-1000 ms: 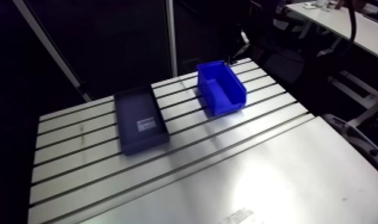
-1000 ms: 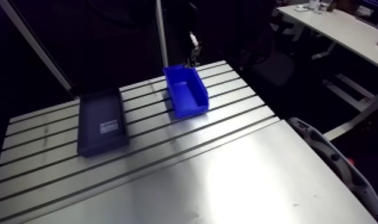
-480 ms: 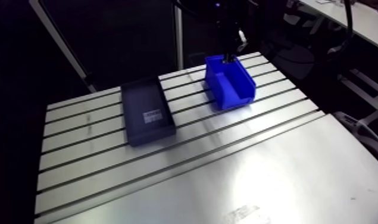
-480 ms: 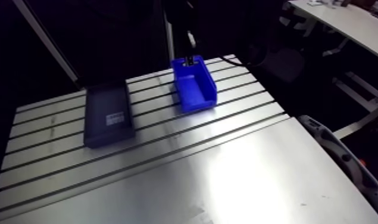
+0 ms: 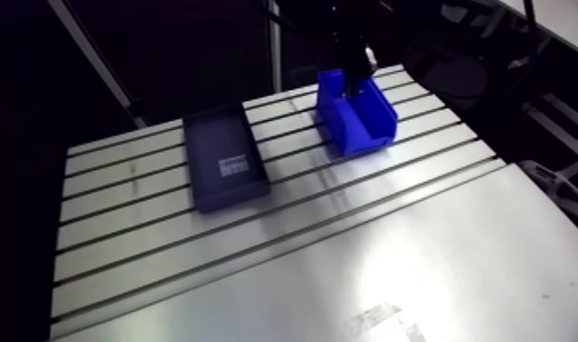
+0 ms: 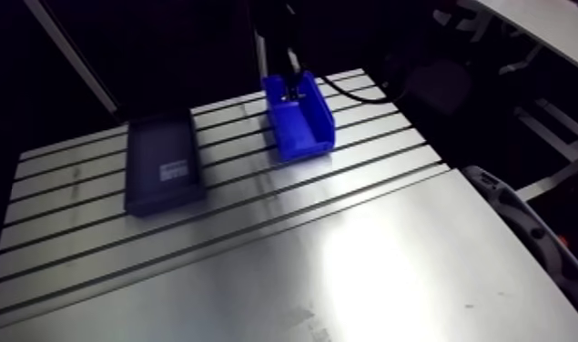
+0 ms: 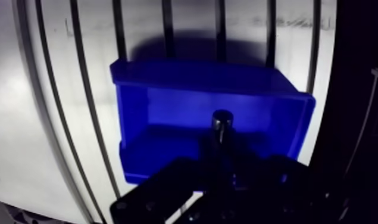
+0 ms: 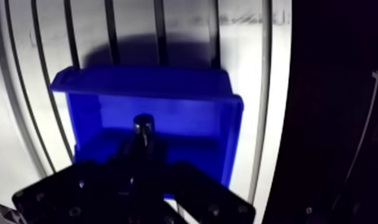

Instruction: Pick up the M10 bolt from the tray and put it into the blue bin.

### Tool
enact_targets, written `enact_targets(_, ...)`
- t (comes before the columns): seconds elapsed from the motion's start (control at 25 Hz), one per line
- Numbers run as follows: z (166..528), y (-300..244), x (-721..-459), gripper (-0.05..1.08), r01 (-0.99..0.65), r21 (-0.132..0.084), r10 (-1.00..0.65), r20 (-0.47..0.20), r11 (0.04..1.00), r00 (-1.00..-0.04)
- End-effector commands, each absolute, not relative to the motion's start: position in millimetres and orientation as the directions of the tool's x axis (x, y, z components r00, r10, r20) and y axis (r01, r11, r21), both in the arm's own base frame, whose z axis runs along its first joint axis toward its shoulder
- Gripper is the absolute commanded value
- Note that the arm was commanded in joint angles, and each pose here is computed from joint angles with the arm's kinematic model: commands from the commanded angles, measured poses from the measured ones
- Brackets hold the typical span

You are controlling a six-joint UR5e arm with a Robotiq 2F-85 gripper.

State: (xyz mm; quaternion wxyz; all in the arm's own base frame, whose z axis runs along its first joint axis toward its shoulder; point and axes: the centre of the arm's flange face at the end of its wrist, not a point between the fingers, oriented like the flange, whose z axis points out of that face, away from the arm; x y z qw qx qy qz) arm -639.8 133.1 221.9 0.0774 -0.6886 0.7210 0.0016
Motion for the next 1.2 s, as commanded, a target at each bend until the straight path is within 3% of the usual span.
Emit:
enact_targets(0.04,203,134,-641,1.05,-0.99,-0.127,-0.993,-0.109,0.061,-0.047)
enact_targets(0.2,196,134,-642,1.05,-0.989,-0.131,-0.992,-0.114,0.064,-0.049)
enact_targets(0.52,176,135,-642,1.04,-0.985,-0.16,-0.993,-0.106,0.067,-0.05)
enact_targets(0.96,168,135,-642,0.97,-0.983,-0.173,-0.994,-0.1,0.066,-0.049)
enact_targets(1.08,169,135,-642,0.75,-0.983,-0.171,-0.994,-0.1,0.066,-0.049)
enact_targets(1.12,168,135,-642,0.59,-0.983,-0.173,-0.994,-0.101,0.066,-0.049)
enact_targets(1.2,170,135,-642,0.39,-0.984,-0.169,-0.994,-0.103,0.064,-0.048)
